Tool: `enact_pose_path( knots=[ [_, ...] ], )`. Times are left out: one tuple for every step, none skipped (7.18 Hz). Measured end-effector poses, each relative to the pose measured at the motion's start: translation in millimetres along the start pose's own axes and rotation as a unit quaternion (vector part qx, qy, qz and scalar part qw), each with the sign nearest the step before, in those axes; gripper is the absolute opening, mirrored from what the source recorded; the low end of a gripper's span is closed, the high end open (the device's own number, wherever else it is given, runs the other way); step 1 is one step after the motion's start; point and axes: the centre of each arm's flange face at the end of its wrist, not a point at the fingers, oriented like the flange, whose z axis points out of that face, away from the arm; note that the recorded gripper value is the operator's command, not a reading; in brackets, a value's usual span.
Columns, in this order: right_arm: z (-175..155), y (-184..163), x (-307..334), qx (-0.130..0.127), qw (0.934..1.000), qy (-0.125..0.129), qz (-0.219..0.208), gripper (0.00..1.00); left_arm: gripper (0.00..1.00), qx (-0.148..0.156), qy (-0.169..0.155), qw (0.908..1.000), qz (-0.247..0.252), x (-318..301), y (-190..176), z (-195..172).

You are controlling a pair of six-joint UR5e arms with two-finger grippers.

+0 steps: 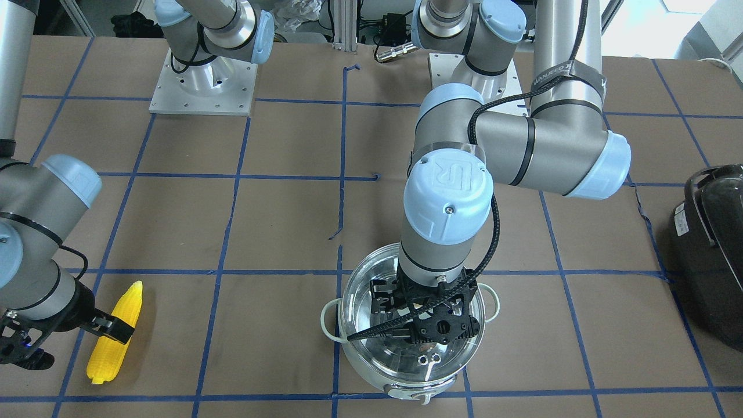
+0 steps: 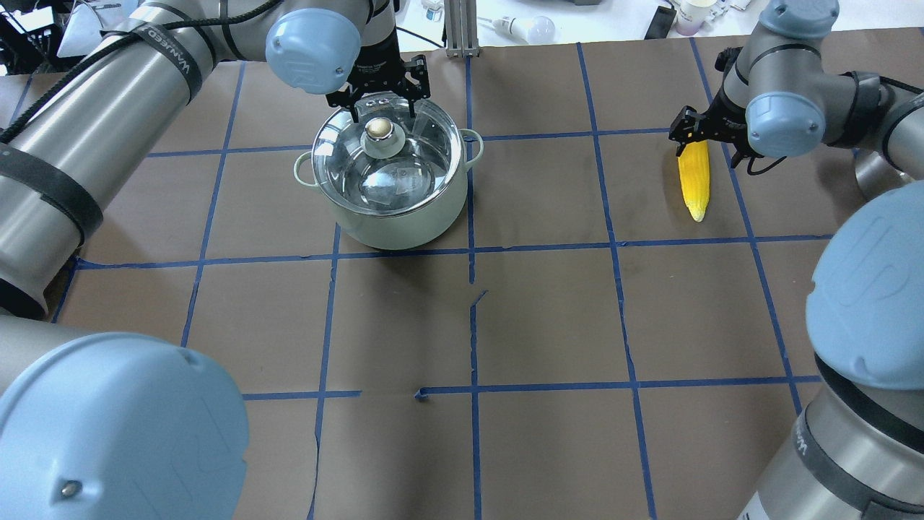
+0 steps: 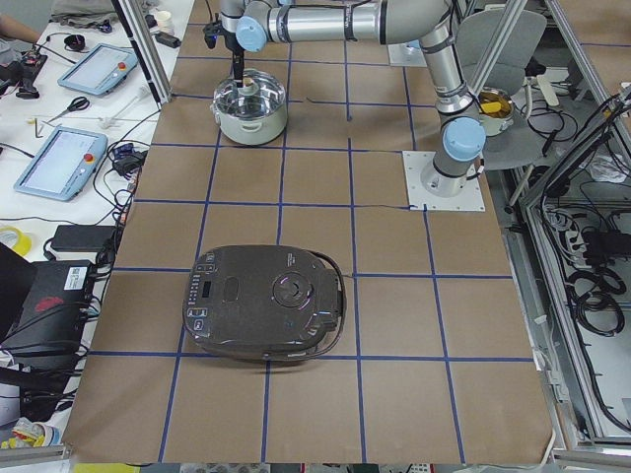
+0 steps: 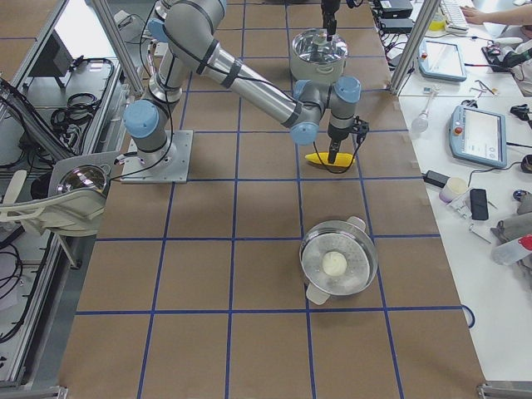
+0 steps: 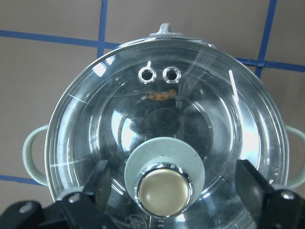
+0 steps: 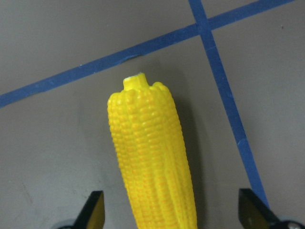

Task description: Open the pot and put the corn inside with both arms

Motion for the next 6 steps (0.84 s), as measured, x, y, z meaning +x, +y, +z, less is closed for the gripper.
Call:
enact_pose_path(
  knots=[
    [13, -6, -1, 0.005, 1.0, -0.003, 0.0, 1.0, 0.84, -0.005, -0.002, 1.0, 0.003, -1, 5, 2],
    [20, -12, -1, 0.008, 1.0, -0.004, 0.001, 0.73, 0.82, -0.008, -0.001, 0.9999, 0.006, -2, 8, 2],
    [25, -15, -2, 0.008, 1.0, -0.004, 0.002, 0.25, 0.81, -0.01, 0.0, 0.9999, 0.007, -2, 10, 3],
    [26, -16, -2, 0.007, 1.0, -0.005, 0.004, 0.0, 0.81, -0.011, 0.001, 0.9999, 0.008, -2, 11, 5],
    [25, -16, -2, 0.007, 1.0, -0.005, 0.005, 0.0, 0.7, -0.012, 0.001, 0.9999, 0.008, -2, 11, 6],
    [23, -16, -2, 0.006, 1.0, -0.006, 0.003, 0.0, 0.7, -0.014, 0.0, 0.9999, 0.008, -2, 12, 6]
  ],
)
